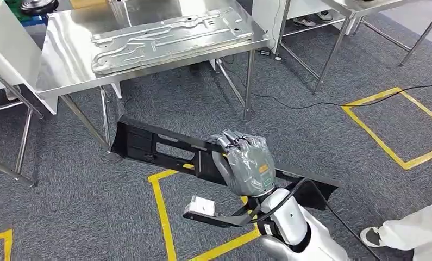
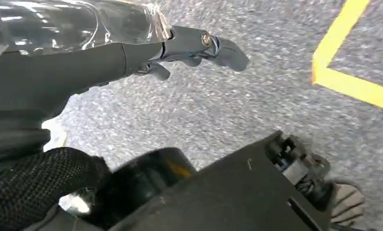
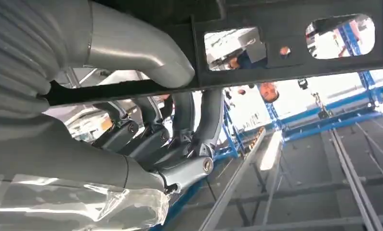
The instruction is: Take the parts from the cabinet and place them on the table.
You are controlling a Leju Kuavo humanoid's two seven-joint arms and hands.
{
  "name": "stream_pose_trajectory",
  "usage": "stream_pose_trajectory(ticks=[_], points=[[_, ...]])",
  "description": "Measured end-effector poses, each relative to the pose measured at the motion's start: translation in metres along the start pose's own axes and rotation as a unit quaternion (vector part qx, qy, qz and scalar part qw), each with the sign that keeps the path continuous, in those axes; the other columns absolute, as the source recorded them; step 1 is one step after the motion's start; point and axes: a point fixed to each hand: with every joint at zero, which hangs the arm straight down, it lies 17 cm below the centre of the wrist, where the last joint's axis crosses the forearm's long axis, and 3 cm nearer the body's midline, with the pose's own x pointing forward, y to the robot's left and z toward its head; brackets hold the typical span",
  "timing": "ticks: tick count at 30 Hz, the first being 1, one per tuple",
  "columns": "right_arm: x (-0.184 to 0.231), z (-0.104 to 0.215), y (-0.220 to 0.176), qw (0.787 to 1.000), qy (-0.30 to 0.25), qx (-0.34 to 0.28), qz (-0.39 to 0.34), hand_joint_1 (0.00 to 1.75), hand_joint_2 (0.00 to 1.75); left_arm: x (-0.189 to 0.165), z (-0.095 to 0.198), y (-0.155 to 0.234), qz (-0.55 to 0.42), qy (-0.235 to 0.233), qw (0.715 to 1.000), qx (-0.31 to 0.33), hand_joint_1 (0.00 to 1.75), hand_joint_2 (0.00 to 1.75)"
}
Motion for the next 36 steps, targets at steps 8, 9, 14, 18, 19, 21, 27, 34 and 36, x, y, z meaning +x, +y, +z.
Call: stream_pose_trajectory(ticks=[8,9,14,18,19,21,27,34,36], points=[[-0.002,0.001,0.001,1.000,0.006,0.002,0.000,1.75,1.75,0.000,0.001,-0.003,0.000,0.000,1.000,-0.002,0.00,1.75],[-0.002,0.002,0.001,1.000,0.006,0.002,0.000,1.75,1.75,0.000,0.001,-0.004,0.000,0.000,1.000,-0.003,0.00,1.75],[-0.002,0.001,0.001,1.000,0.006,0.003,0.001,1.75,1.75,-0.003,0.001,-0.003,-0.001,0.002,1.000,-0.002,0.00,1.75],[-0.001,0.003,0.002,1.000,0.006,0.004,0.002,1.75,1.75,-0.004,0.001,-0.002,-0.001,0.003,1.000,-0.001,0.00,1.75],[-0.002,0.002,0.001,1.000,0.005,0.004,0.003,1.75,1.75,-0.004,0.001,-0.002,-0.001,0.004,1.000,-0.001,0.00,1.75],[-0.001,0.003,0.001,1.000,0.006,0.004,0.003,1.75,1.75,0.000,0.000,0.001,0.002,0.001,1.000,0.003,0.00,1.75],[-0.002,0.004,0.003,1.000,0.008,0.007,0.002,1.75,1.75,0.001,-0.001,0.003,0.010,0.002,1.000,0.006,0.00,1.75],[-0.002,0.004,0.002,1.000,0.008,0.006,0.003,1.75,1.75,0.000,0.001,-0.001,0.010,0.003,1.000,0.004,0.00,1.75],[-0.002,0.003,0.002,1.000,0.008,0.008,0.004,1.75,1.75,-0.001,0.001,-0.001,0.009,0.003,1.000,0.004,0.00,1.75]])
